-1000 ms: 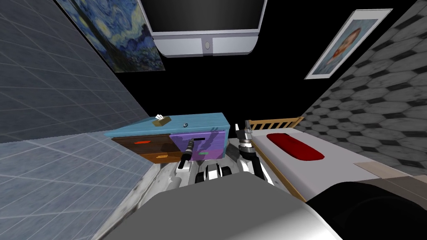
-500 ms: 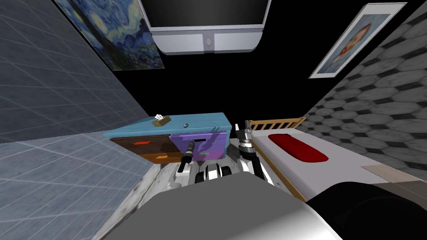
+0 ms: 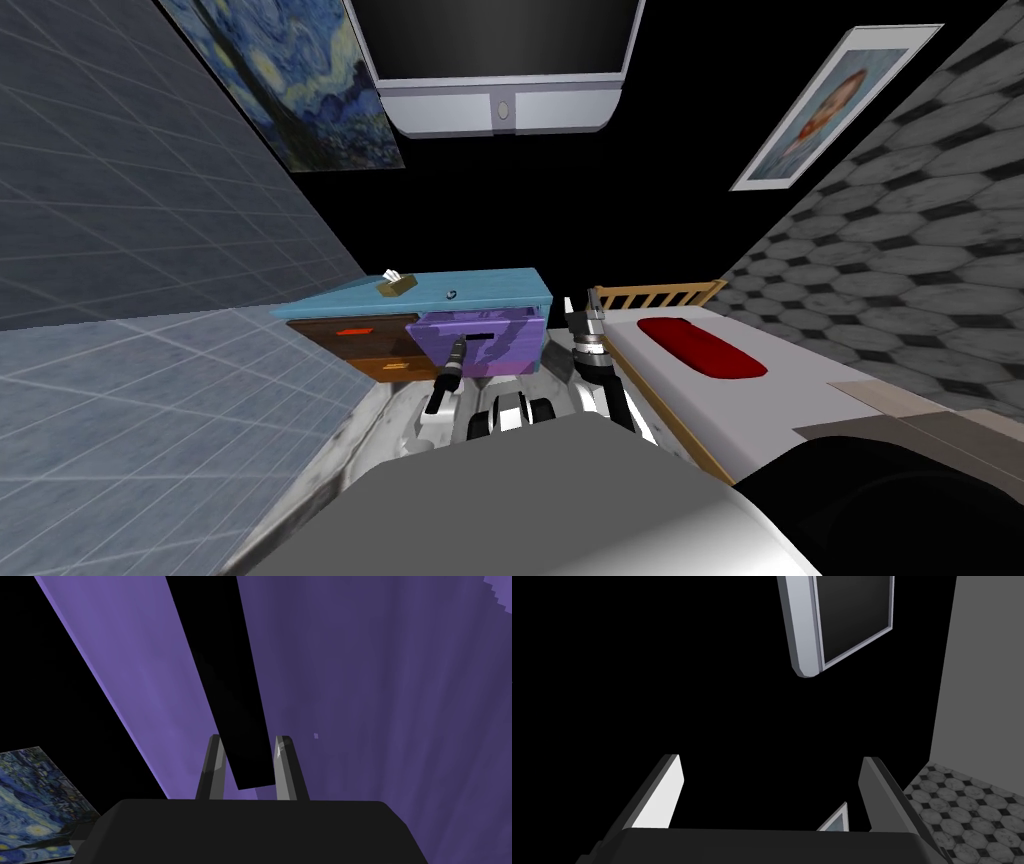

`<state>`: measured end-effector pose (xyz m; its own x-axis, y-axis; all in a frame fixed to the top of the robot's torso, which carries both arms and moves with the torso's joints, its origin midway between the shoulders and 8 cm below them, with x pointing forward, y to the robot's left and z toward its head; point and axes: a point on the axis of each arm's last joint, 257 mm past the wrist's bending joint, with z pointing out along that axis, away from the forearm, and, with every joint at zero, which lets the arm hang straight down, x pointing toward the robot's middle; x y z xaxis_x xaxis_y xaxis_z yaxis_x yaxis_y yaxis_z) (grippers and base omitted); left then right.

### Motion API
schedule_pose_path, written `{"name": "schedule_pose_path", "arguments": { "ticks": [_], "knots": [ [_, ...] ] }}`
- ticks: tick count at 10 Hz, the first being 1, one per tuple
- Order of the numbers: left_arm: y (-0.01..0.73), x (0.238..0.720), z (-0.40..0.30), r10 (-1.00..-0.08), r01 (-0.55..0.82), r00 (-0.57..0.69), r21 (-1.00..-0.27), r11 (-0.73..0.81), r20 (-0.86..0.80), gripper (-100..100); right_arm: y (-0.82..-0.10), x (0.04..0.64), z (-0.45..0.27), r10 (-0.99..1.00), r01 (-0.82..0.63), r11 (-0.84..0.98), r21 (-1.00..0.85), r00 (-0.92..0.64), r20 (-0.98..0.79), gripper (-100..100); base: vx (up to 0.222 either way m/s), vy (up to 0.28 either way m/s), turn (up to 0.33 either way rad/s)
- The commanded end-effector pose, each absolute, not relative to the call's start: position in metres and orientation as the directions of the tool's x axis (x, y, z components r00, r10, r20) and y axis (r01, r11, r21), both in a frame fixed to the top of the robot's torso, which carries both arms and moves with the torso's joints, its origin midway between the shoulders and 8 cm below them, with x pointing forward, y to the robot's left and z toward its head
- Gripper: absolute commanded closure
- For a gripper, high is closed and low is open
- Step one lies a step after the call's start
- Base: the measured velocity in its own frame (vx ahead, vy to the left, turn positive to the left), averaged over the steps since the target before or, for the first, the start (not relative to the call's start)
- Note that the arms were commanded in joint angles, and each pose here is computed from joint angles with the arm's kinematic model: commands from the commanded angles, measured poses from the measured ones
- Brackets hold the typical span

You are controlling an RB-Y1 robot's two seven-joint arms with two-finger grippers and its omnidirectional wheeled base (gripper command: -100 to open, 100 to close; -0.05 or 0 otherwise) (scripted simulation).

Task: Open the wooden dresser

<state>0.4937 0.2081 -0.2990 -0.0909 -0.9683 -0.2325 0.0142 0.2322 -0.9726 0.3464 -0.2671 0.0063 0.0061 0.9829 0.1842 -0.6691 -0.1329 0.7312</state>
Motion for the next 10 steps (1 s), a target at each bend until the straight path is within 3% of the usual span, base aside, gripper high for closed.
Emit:
{"name": "schedule_pose_path", "arguments": {
  "ticks": [1, 5, 6, 10],
  "knots": [
    [0.207, 0.491, -0.295, -0.968, 0.022, -0.094, -0.972, 0.233, -0.234, 100, -0.267, 0.346, 0.006, 0.983, -0.669, -0.133, 0.731, 0.006, 0.184, 0, -0.157, 0.025, 0.017],
    [0.204, 0.488, -0.294, -0.967, 0.023, -0.101, -0.973, 0.231, -0.232, 100, -0.267, 0.346, 0.006, 0.983, -0.669, -0.133, 0.731, 0.006, 0.184, 0, -0.173, 0.02, 0.014],
    [0.202, 0.497, -0.299, -0.966, 0.019, -0.133, -0.975, 0.222, -0.223, -100, -0.267, 0.346, 0.006, 0.983, -0.669, -0.133, 0.731, 0.006, 0.184, 0, -0.058, -0.041, 0.105],
    [0.203, 0.518, -0.301, -0.96, 0.02, -0.185, -0.977, 0.21, -0.21, -100, -0.267, 0.346, 0.006, 0.983, -0.669, -0.133, 0.731, 0.006, 0.184, 0, -0.045, -0.074, 0.073]
  ]
}}
